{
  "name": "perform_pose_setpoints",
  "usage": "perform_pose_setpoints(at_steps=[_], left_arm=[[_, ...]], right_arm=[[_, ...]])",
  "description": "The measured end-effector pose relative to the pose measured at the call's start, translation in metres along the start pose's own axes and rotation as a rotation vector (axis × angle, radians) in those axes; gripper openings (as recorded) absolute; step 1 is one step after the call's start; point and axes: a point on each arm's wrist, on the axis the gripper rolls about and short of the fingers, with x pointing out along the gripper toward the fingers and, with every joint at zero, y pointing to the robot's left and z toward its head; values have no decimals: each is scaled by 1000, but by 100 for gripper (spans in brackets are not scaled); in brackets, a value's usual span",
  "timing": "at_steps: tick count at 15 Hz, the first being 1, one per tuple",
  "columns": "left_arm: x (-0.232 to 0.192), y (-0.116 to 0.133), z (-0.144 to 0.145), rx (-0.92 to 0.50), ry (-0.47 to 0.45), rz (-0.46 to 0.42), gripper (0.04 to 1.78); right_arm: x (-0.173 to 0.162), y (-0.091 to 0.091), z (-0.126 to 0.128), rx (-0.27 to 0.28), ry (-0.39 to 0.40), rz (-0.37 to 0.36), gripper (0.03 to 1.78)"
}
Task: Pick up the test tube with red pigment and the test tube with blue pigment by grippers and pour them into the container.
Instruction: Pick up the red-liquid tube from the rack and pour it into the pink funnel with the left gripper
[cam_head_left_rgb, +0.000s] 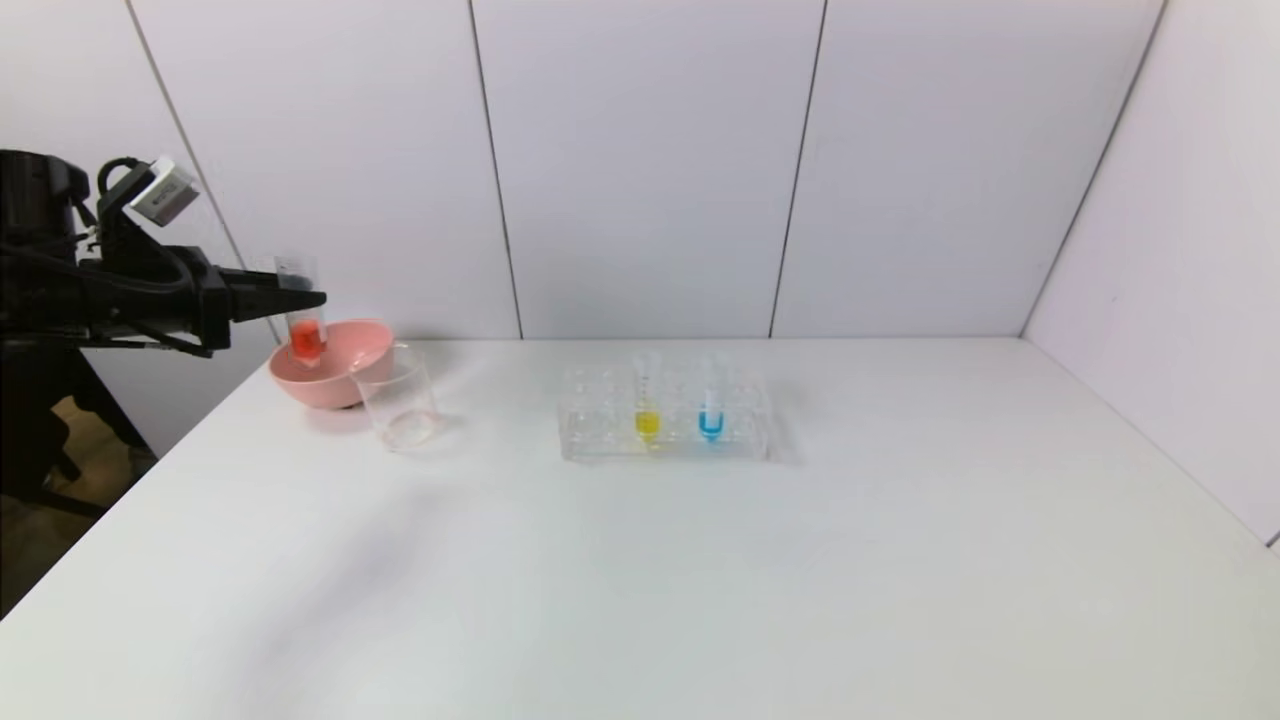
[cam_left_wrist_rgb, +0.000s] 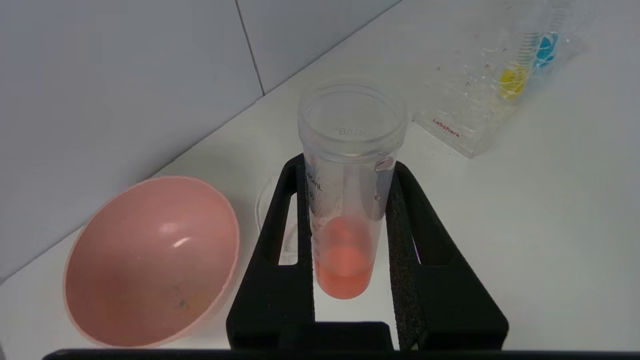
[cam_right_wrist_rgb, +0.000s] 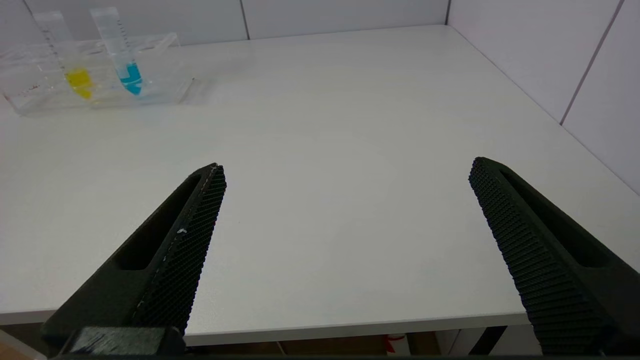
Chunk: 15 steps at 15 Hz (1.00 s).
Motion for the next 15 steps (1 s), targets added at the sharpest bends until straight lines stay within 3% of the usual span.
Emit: perform_pose_setpoints(at_steps=[7,10,15], left_arm=[[28,11,22,123,308,48,44],[41,6,14,237,525,36,44],[55,-5,8,356,719,26,44]], right_arm=[[0,0,0,0,0,0,177],[0,0,0,0,0,0,177],[0,0,0,0,0,0,177]])
